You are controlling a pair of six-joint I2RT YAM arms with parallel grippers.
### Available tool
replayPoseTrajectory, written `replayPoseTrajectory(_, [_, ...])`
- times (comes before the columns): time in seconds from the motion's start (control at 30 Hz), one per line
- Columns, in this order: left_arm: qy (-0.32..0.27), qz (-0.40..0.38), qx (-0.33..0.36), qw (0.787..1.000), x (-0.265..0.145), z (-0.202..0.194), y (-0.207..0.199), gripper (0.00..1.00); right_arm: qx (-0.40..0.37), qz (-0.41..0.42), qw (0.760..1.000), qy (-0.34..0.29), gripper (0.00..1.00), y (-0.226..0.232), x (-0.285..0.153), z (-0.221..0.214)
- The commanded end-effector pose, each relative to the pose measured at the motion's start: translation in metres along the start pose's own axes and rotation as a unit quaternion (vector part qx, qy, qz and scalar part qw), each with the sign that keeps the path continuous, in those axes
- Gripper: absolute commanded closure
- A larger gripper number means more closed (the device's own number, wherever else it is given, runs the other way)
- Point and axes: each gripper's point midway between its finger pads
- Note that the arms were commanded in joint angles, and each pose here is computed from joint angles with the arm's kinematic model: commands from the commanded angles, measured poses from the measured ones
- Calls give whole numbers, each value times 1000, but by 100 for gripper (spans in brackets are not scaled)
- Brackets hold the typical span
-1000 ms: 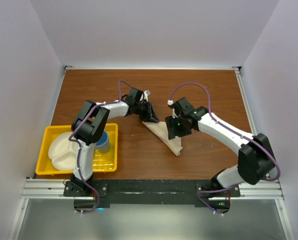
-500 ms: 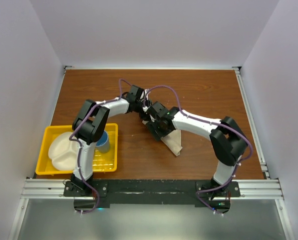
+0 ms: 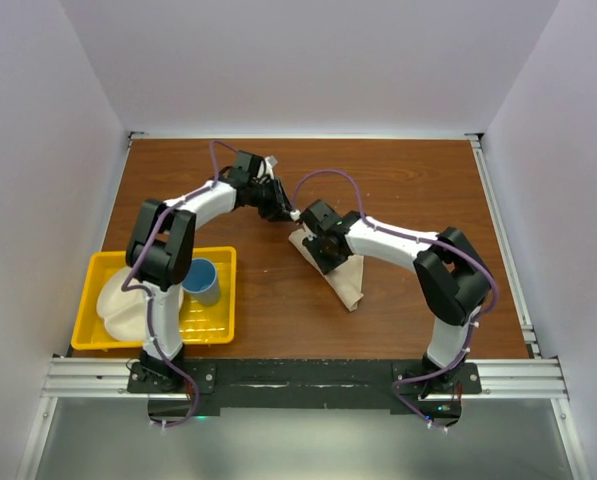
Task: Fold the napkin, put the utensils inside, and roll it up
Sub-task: Roll the napkin at the center of the board.
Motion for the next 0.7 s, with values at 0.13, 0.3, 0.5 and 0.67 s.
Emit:
replayPoseTrajectory(0.13, [-34, -40, 55, 997, -47, 4, -41, 75, 91, 272, 956, -66, 92, 18, 3, 26])
replayPoseTrajectory(0.3, [-16, -75, 33, 997, -44, -12, -49, 75, 123, 413, 899, -81, 93, 40, -2, 31])
replayPoseTrajectory(0.5, [21, -94, 23, 995, -15, -38, -50, 75, 178, 468, 861, -88, 93, 35, 2, 28])
replayPoseTrajectory(0.67, [22, -97, 31, 995, -5, -47, -52, 75, 210, 443, 871, -40, 92, 27, 24, 9])
Point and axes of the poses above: each gripper's point midway between its finger pads, its own x axis out along the fingers, its own y axis along the line the jaws close on, z = x × y, and after that the axes turned 9 degrees about -x, right-handed
